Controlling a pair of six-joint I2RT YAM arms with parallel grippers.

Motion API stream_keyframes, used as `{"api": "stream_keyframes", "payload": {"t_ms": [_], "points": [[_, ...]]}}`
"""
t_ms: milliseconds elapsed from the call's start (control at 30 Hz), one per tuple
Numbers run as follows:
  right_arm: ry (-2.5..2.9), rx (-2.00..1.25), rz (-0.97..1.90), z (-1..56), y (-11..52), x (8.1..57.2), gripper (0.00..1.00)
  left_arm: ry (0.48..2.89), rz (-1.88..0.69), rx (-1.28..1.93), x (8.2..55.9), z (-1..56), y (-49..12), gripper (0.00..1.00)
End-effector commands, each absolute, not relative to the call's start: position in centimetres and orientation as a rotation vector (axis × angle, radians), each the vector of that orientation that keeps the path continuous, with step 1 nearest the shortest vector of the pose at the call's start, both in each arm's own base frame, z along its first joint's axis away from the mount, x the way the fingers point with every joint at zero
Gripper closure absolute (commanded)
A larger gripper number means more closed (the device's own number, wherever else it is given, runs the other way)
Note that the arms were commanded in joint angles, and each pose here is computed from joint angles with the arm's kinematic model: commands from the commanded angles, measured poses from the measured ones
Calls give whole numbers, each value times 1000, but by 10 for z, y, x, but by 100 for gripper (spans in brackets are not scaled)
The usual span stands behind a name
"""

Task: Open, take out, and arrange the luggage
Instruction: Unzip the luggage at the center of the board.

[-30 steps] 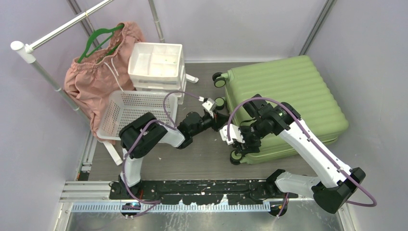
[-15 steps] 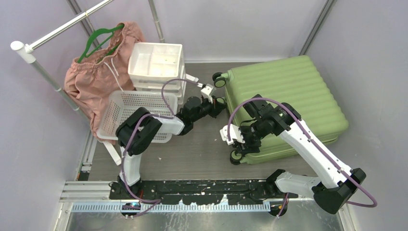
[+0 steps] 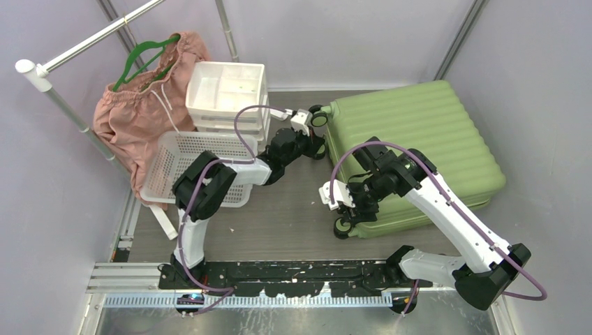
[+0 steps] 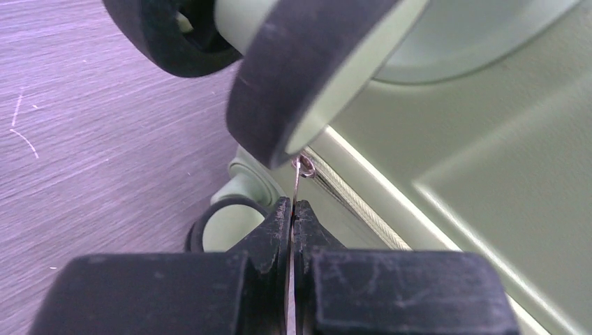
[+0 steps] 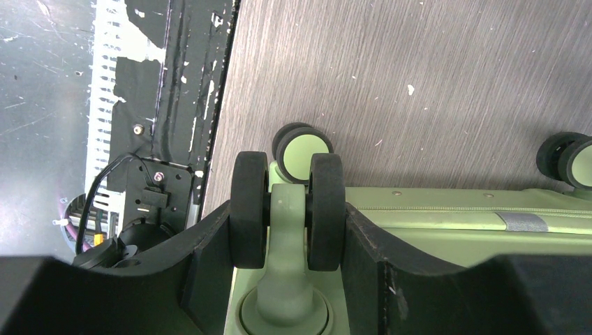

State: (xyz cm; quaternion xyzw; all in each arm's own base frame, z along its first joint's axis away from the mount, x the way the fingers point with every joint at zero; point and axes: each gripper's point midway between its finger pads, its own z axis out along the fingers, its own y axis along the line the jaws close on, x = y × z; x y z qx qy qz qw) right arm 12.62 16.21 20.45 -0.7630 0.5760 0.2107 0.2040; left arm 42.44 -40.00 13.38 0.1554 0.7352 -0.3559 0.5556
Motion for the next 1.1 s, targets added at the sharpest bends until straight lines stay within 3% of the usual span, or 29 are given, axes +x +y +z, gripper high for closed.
{"api": "stream_keyframes", "payload": {"t_ms": [0, 600, 667, 900, 1067], "points": [[1554, -2108, 709, 213, 175, 112, 84, 1636, -718, 160, 472, 175, -375, 100], [1550, -2104, 720, 211, 175, 110, 84, 1631, -656, 3, 506, 184, -373, 98], [1552, -2105, 719, 210, 175, 110, 84, 1630, -666, -19, 508, 185, -374, 94], [1561, -2095, 701, 210, 174, 111, 84, 1655, -658, -41, 494, 192, -362, 59], [1560, -2081, 699, 212, 174, 111, 84, 1670, -678, 93, 451, 205, -358, 53]]}}
